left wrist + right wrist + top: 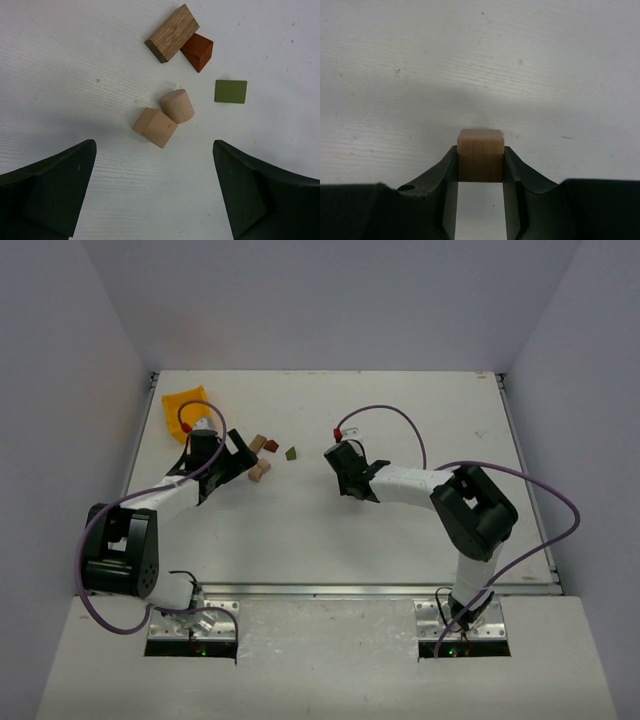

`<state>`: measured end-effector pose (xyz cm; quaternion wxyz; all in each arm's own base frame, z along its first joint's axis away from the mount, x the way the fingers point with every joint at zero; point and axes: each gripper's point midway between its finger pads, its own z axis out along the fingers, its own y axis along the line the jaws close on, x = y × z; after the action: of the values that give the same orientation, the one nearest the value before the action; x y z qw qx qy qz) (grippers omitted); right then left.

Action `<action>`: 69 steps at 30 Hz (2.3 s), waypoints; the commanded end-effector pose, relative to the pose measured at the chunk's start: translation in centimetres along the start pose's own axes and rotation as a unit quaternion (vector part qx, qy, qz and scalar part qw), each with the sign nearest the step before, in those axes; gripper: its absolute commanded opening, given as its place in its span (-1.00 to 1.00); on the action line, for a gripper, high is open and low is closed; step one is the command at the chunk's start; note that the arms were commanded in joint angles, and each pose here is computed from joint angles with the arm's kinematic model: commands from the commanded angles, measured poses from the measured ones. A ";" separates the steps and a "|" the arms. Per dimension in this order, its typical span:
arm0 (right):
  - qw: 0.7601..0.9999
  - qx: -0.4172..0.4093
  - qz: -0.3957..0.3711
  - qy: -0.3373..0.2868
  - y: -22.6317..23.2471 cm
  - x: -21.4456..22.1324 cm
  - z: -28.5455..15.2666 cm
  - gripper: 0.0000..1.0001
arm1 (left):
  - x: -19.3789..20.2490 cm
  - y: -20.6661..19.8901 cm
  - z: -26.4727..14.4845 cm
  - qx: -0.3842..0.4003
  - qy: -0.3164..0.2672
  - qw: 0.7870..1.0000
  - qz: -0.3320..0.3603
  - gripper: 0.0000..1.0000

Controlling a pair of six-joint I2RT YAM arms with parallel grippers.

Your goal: Build the wood block tower

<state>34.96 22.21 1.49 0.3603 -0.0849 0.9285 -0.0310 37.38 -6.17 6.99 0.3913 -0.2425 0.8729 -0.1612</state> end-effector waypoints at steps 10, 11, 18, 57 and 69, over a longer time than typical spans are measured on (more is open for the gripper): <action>0.995 -0.043 0.091 -0.024 3.1 -2.1 1.3 -0.70 | -1.3 -1.7 0.4 0.012 -0.017 1.000 0.017 1.00; 0.994 -0.041 0.097 -0.021 3.2 -2.0 1.4 -0.70 | -1.3 -1.7 0.4 0.012 -0.017 1.000 0.017 1.00; 0.994 -0.037 0.098 -0.022 3.7 -1.8 1.9 -0.67 | -1.1 -1.7 0.5 0.011 -0.014 1.000 0.017 1.00; 0.990 -0.064 0.073 -0.103 -5.9 1.1 -11.7 0.97 | 1.1 -3.9 2.0 0.084 0.140 0.951 0.262 0.99; 0.983 -0.007 0.097 -0.159 -10.4 1.2 -13.4 0.97 | 2.7 -2.0 3.7 0.056 0.156 0.952 0.258 0.41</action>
<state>25.80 13.08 11.26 0.4819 -0.0217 0.8746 0.0477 38.46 -9.39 4.48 0.2859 0.0337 0.9473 -0.1406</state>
